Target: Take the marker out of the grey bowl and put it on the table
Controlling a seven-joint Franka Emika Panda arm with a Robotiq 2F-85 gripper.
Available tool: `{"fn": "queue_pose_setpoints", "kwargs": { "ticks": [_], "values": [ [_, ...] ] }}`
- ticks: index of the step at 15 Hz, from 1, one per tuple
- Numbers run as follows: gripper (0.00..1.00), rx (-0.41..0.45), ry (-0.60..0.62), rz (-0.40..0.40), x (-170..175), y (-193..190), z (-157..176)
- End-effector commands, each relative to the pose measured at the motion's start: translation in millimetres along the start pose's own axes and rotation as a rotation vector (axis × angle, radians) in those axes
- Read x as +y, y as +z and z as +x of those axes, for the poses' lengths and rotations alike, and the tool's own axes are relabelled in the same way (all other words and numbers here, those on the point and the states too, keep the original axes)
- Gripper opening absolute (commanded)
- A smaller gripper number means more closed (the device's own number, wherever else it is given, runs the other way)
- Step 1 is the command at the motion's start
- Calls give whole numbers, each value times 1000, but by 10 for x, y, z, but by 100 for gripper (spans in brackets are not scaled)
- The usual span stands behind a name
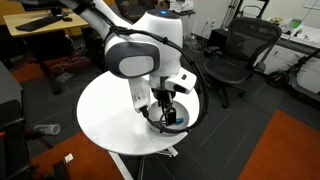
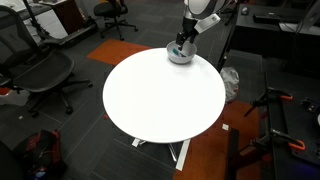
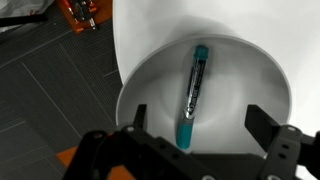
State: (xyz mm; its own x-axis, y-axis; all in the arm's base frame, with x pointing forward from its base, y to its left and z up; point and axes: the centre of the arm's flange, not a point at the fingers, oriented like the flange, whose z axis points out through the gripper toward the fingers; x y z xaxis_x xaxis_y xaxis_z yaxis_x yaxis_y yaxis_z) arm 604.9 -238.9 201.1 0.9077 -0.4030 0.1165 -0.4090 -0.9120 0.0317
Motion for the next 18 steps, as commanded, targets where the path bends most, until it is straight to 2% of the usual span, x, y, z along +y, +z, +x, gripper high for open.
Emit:
{"fn": "queue_pose_setpoints", "kwargs": {
  "ticks": [1, 14, 15, 16, 18],
  "values": [
    [100, -8, 10, 2, 19, 154, 213],
    [100, -36, 5, -6, -68, 535, 432],
    [95, -38, 2, -7, -81, 547, 445],
    [74, -41, 0, -8, -96, 560, 455],
    [69, -46, -2, -8, -113, 575, 472]
  ]
}}
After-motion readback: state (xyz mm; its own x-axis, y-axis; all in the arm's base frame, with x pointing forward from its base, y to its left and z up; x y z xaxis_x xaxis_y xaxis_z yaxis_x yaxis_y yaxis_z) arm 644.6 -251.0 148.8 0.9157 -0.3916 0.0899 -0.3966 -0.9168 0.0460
